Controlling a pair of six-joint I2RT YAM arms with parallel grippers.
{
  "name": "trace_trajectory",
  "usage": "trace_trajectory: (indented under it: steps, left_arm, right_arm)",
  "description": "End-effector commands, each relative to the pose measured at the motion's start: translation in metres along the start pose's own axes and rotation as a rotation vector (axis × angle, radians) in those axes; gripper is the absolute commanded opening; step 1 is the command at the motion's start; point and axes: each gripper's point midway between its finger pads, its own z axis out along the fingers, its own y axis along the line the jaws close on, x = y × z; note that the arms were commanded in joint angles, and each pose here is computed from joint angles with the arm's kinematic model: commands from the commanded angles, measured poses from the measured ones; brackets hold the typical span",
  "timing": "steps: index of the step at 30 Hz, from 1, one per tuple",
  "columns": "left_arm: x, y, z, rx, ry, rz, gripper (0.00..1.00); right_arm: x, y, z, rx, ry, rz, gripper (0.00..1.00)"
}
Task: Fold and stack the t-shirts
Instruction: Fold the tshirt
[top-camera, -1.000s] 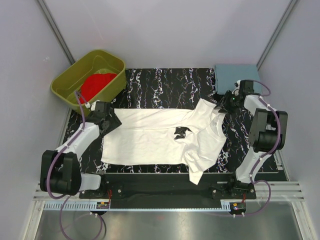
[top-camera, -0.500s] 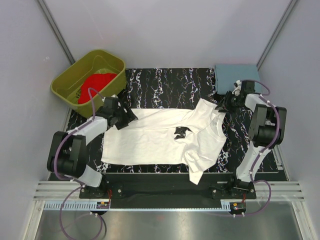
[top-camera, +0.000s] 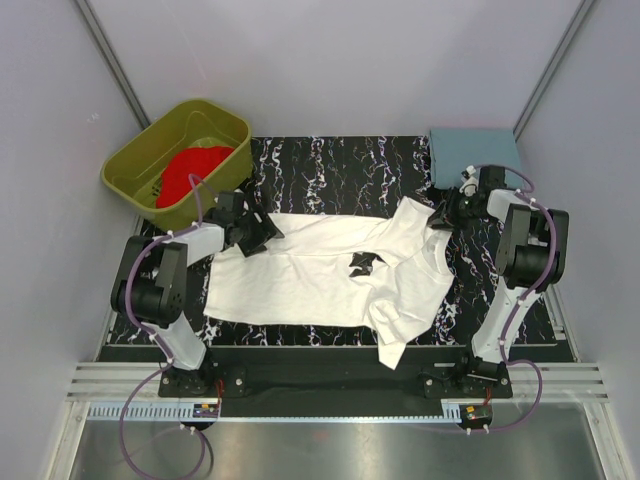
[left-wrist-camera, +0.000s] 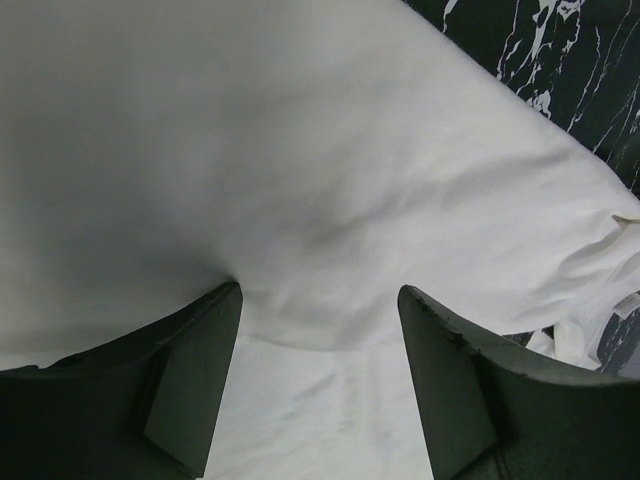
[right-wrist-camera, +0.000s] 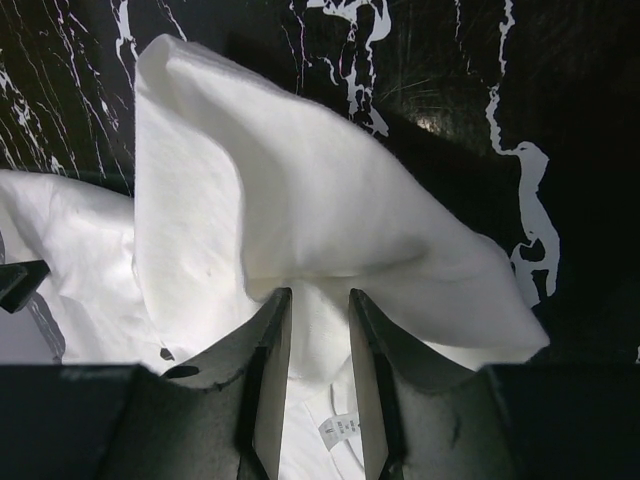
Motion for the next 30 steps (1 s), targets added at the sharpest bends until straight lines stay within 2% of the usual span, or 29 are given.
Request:
trace_trajectory:
  steps: [1,6,8,9,13,19,25,30]
  left_arm:
    - [0.004,0.003,0.008,-0.015,0.027,-0.010,0.71]
    - [0.003,0.010,0.006,-0.060,0.022,-0.006,0.72]
    - [0.002,0.016,0.005,-0.096,0.013,-0.005,0.71]
    - [0.001,0.018,0.005,-0.103,0.011,-0.007,0.71]
    - [0.003,0.024,0.007,-0.130,0.013,-0.026,0.71]
    - [0.003,0.030,0.007,-0.159,0.006,-0.033,0.72]
    - [0.003,0.034,0.008,-0.179,0.004,-0.036,0.72]
    - [-0.002,0.038,0.010,-0.205,-0.017,-0.034,0.72]
  right_arm:
    - [-0.006,0.007,0.002,-0.038,-0.002,-0.038,0.37]
    - [-0.002,-0.004,0.003,0.017,0.017,-0.027,0.36]
    - [-0.003,0.000,-0.001,0.015,0.007,-0.026,0.33]
    - [-0.003,0.001,-0.002,0.017,0.007,-0.019,0.29]
    - [-0.004,0.010,-0.012,0.020,-0.002,0.024,0.00]
    - [0.005,0.029,-0.042,0.027,-0.032,0.101,0.00]
    - [0.018,0.024,-0.070,0.141,-0.055,0.124,0.00]
    - [0.033,0.018,-0.092,0.250,-0.065,0.228,0.00]
